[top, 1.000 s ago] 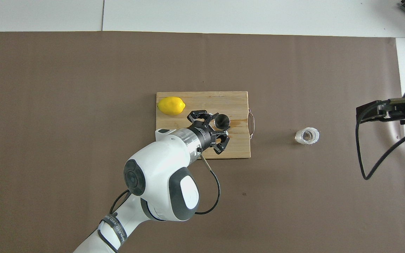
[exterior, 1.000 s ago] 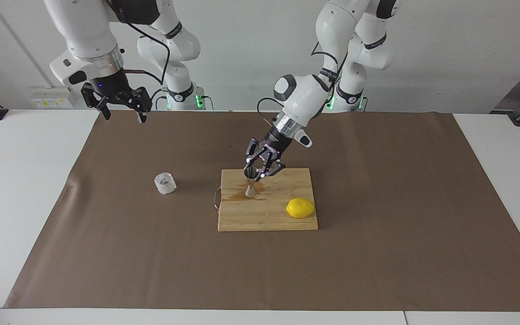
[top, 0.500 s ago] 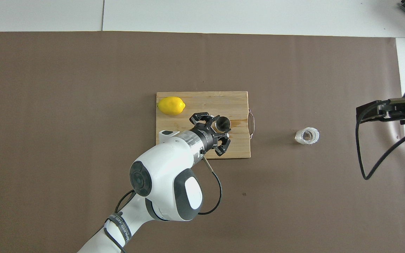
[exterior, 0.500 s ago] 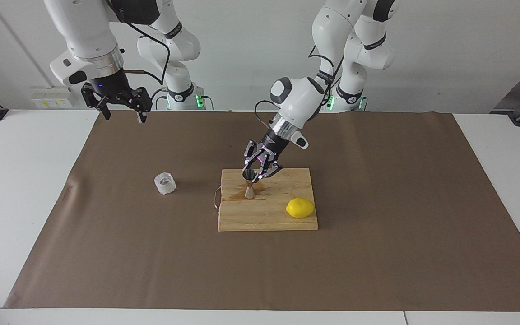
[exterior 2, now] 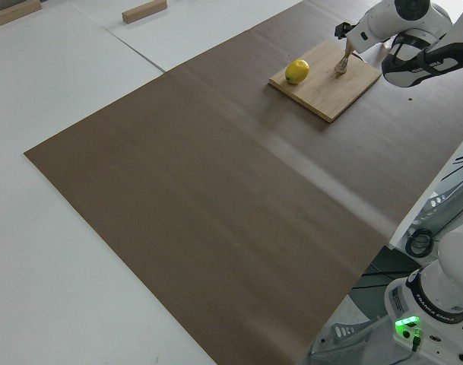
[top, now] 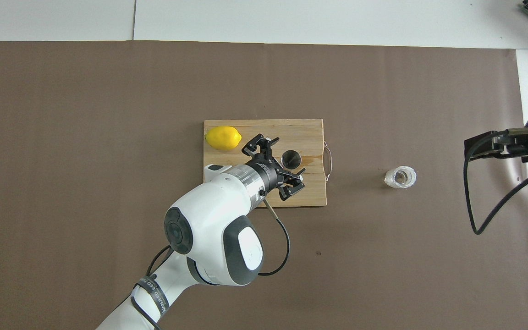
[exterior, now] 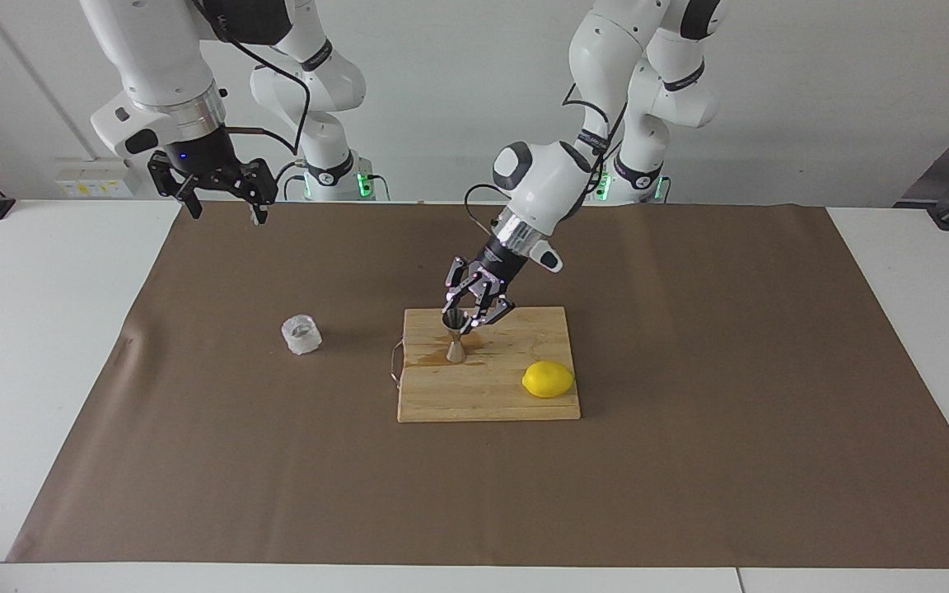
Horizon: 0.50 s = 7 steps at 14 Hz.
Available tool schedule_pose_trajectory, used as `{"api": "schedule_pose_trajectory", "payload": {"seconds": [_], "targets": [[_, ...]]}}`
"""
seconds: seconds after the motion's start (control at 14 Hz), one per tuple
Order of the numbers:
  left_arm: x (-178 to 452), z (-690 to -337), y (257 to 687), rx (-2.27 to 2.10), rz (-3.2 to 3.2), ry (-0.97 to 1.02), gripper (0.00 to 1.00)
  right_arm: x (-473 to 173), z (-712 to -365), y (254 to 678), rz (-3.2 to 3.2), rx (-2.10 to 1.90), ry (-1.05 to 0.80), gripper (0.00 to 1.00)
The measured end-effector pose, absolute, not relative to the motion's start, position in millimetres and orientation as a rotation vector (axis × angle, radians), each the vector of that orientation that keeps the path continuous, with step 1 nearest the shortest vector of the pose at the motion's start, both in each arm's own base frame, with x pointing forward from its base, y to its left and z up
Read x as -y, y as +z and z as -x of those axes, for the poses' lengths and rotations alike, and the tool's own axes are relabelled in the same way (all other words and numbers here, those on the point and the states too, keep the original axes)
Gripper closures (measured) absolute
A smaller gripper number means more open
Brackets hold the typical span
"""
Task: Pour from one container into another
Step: 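Carry the metal cup onto the wooden board with the left gripper, then release the cup with the left gripper while the right gripper reaches the glass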
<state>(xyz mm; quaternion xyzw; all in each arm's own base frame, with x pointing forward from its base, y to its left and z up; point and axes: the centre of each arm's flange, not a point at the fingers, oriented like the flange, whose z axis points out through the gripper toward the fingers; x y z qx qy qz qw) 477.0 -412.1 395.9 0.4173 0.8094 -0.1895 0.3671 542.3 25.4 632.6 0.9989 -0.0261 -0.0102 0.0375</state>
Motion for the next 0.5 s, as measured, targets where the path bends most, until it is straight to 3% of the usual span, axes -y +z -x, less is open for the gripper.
{"api": "schedule_pose_trajectory", "payload": {"seconds": [0.5], "targets": [[359, -537, 473, -2.020, -1.321, -0.531, 0.00, -25, -542, 633, -3.065, 0.080, -0.031, 0.00]]}}
